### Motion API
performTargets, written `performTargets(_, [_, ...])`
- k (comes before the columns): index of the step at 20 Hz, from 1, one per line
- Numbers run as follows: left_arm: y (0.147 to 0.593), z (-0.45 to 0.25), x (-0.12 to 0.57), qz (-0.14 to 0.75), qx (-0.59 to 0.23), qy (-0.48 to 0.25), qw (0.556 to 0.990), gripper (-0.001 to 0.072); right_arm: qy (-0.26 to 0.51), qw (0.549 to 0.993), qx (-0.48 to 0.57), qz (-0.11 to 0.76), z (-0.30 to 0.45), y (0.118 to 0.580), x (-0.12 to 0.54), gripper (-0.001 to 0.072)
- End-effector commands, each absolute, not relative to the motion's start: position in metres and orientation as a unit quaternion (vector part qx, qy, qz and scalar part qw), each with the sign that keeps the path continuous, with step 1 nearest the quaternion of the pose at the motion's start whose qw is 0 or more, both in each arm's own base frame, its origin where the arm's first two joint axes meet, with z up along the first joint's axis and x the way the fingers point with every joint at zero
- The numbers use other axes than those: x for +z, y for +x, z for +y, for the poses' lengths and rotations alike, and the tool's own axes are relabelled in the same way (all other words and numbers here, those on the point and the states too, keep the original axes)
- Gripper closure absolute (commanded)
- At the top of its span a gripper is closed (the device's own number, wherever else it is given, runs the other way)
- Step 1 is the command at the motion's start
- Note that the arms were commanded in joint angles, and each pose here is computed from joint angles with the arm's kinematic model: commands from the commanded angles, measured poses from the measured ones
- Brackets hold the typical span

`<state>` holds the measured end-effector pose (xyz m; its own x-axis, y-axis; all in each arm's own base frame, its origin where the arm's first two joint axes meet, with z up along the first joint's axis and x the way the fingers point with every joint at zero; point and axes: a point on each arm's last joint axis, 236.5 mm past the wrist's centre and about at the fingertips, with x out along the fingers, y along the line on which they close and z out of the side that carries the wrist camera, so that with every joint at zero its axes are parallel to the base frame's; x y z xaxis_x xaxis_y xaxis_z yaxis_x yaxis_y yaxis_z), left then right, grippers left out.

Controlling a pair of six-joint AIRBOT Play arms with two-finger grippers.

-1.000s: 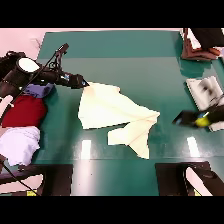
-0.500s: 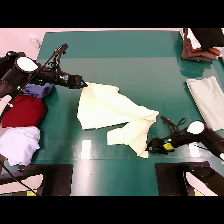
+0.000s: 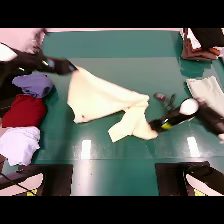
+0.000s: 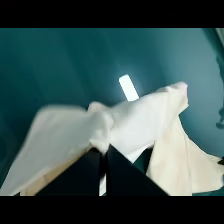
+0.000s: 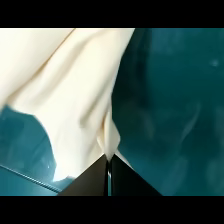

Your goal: Fold the shirts.

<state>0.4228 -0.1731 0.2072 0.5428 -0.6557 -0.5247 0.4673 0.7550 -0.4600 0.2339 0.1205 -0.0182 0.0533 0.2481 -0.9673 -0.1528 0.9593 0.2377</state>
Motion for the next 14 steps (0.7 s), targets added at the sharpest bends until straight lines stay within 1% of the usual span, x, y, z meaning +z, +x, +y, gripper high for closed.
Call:
performTargets(1, [0.398,-0.137,0.349,0.199,-0.305,-0.100,0.926,0.0684,-0.007,0.837,0.003,0.547,0.021,0.275,0.114,0.0689])
performTargets(3, [0.358,-0.129,0.435,0.097,-0.299,-0.063,0.947,0.0684,0.025,0.905,-0.050,0.422,-0.021,0.282,0.213,0.0689])
performTargets(4, [0.333,-0.129,0.471,0.052,-0.300,-0.046,0.952,0.0684,0.033,0.928,-0.073,0.364,-0.036,0.278,0.257,0.0689])
performTargets(5, [0.304,-0.130,0.504,0.006,-0.302,-0.029,0.953,0.0684,0.040,0.946,-0.100,0.306,-0.051,0.269,0.298,0.0689])
performTargets(7, [0.252,-0.133,0.555,-0.068,-0.302,-0.002,0.951,0.0684,0.035,0.963,-0.139,0.227,-0.070,0.244,0.358,0.0689])
performTargets(8, [0.227,-0.132,0.574,-0.103,-0.298,0.008,0.949,0.0685,0.035,0.967,-0.156,0.199,-0.075,0.232,0.379,0.0689])
performTargets(10, [0.203,-0.128,0.588,-0.133,-0.285,0.018,0.949,0.0684,0.037,0.971,-0.165,0.168,-0.076,0.220,0.402,0.0689])
performTargets(14, [0.211,-0.132,0.567,-0.087,-0.296,0.005,0.951,0.0684,0.045,0.982,-0.076,0.169,-0.040,0.245,0.409,0.0689])
